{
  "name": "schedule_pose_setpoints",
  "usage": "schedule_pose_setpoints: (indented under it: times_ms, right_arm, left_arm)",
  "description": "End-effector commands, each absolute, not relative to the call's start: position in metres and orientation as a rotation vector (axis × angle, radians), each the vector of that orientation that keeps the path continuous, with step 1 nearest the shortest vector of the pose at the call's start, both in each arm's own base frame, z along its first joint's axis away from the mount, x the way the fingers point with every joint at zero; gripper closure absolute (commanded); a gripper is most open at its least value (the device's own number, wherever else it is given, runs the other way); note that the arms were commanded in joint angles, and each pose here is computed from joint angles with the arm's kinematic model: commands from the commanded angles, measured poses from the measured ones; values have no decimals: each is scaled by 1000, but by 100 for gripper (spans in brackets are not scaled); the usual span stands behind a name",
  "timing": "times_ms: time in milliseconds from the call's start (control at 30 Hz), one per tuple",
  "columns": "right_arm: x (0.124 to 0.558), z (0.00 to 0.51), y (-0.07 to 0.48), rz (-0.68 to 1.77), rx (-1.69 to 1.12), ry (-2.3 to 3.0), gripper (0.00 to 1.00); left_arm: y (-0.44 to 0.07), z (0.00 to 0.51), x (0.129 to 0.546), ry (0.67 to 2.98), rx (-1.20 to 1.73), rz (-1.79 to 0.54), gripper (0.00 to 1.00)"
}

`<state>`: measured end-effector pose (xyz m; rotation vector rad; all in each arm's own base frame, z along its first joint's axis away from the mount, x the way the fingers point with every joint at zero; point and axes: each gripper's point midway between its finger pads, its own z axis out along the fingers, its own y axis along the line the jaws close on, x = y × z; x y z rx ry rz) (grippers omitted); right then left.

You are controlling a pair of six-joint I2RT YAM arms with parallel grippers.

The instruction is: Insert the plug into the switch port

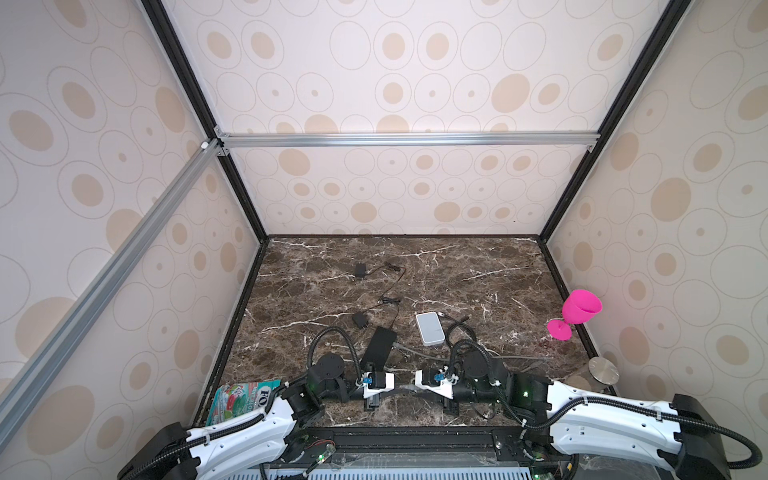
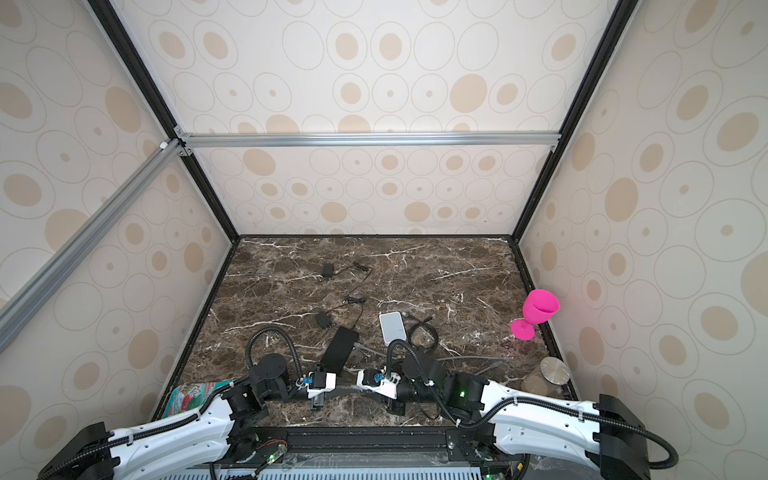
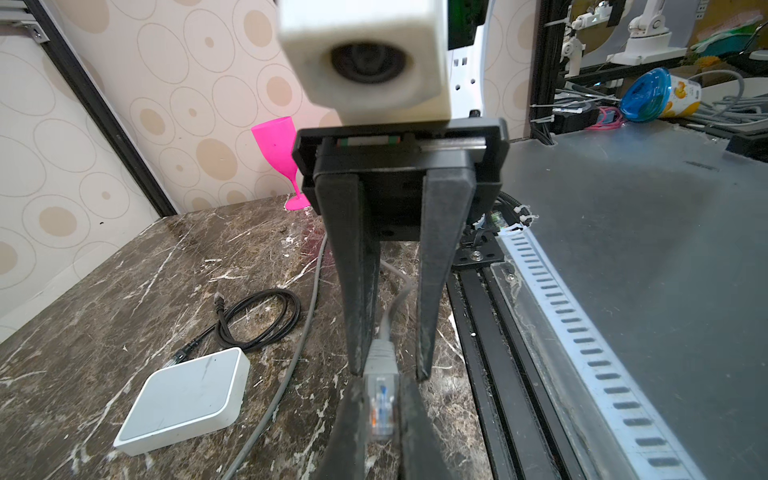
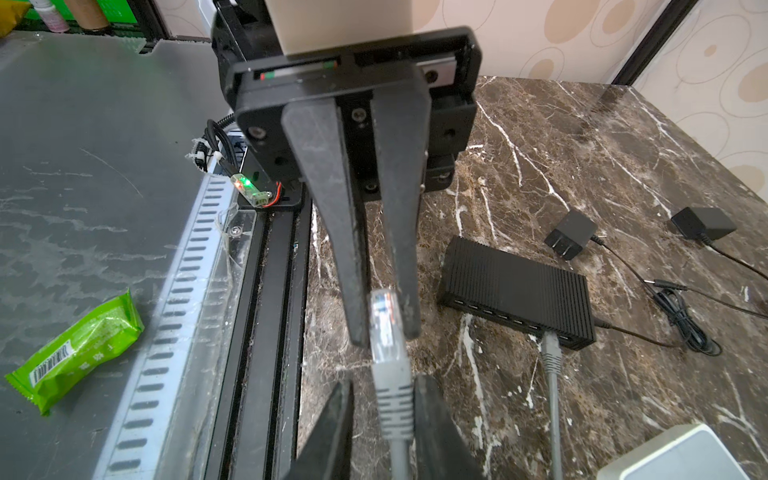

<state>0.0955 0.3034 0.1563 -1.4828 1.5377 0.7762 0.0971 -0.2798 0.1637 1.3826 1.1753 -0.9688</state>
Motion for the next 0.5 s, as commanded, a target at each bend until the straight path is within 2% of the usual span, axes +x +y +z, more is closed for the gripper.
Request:
schedule_pose_setpoints:
  times_ms: [0, 133, 267, 300, 367, 433, 467]
  right_arm:
    - [93, 148, 301, 770, -1506, 1542, 77]
    - [94, 147, 301, 770, -1501, 1544, 84]
    - [95, 149, 300, 768, -1491, 1543, 98]
    - [96, 150, 300, 763, -1484, 1544, 100]
    - [100, 151, 298, 741, -1455, 1560, 100]
    - [110, 152, 294, 698, -1396, 1606, 100]
    - [115, 152, 292, 671, -1372, 1630, 100]
  left_arm:
    - [-284, 182, 100, 1112, 1372, -950, 100]
    - [-284, 182, 99, 1113, 1373, -950, 100]
    - [-284, 183, 101, 1119, 1364, -944, 100]
    - [-284, 183, 105, 1135, 1345, -935, 94]
    - [-281, 187, 119, 1193, 1259, -899, 48]
    - [-274, 193, 145, 1308, 1101, -829, 38]
    - [-270, 195, 159, 1375, 1024, -797, 26]
